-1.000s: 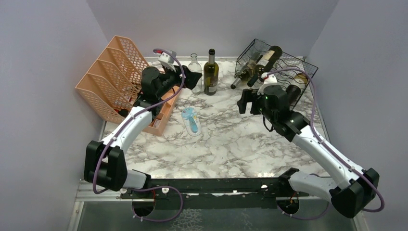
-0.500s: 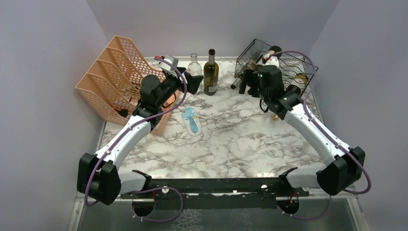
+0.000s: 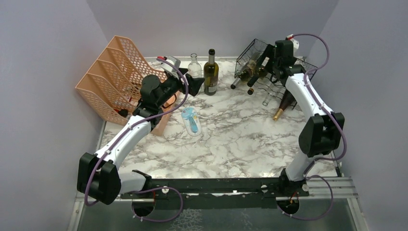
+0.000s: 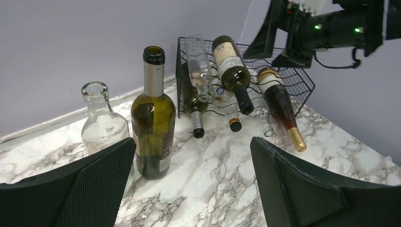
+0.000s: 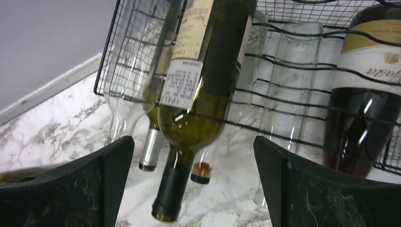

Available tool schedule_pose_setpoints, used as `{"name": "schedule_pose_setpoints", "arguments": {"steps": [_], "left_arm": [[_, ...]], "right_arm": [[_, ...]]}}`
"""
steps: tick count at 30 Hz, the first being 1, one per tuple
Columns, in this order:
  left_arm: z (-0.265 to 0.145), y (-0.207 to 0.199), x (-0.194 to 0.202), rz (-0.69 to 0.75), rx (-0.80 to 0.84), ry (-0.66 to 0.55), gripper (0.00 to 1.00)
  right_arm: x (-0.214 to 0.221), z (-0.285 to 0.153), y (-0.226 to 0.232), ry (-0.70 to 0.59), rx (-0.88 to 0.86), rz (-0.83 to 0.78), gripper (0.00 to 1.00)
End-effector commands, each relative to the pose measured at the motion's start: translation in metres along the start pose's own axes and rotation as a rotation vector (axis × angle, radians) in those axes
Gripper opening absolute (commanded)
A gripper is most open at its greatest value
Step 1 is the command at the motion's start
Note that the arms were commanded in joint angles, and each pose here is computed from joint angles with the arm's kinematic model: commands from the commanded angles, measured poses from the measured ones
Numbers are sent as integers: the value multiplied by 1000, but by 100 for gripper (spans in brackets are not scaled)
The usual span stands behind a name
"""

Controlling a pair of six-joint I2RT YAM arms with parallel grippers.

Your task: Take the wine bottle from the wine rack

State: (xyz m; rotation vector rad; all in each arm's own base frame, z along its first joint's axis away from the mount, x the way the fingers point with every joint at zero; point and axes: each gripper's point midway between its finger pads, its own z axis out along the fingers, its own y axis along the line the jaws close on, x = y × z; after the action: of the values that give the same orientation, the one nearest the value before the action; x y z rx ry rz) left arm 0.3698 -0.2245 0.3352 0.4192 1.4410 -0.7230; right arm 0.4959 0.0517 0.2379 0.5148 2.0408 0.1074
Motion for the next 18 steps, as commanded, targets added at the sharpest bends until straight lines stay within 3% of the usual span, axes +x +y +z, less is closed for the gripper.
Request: {"name": "schedule_pose_setpoints", "arguments": {"steps": [1, 10, 18], "left_arm": [[5, -10, -10, 9, 60, -12, 97], [10, -11, -2, -29, 76, 14, 97], [13, -12, 5, -55, 88, 33, 97]], "right_arm": [[-8, 24, 13, 10, -14, 73, 100], [-15, 73, -2, 15, 110, 213, 100], [4, 102, -18, 94, 161, 248, 100]]}}
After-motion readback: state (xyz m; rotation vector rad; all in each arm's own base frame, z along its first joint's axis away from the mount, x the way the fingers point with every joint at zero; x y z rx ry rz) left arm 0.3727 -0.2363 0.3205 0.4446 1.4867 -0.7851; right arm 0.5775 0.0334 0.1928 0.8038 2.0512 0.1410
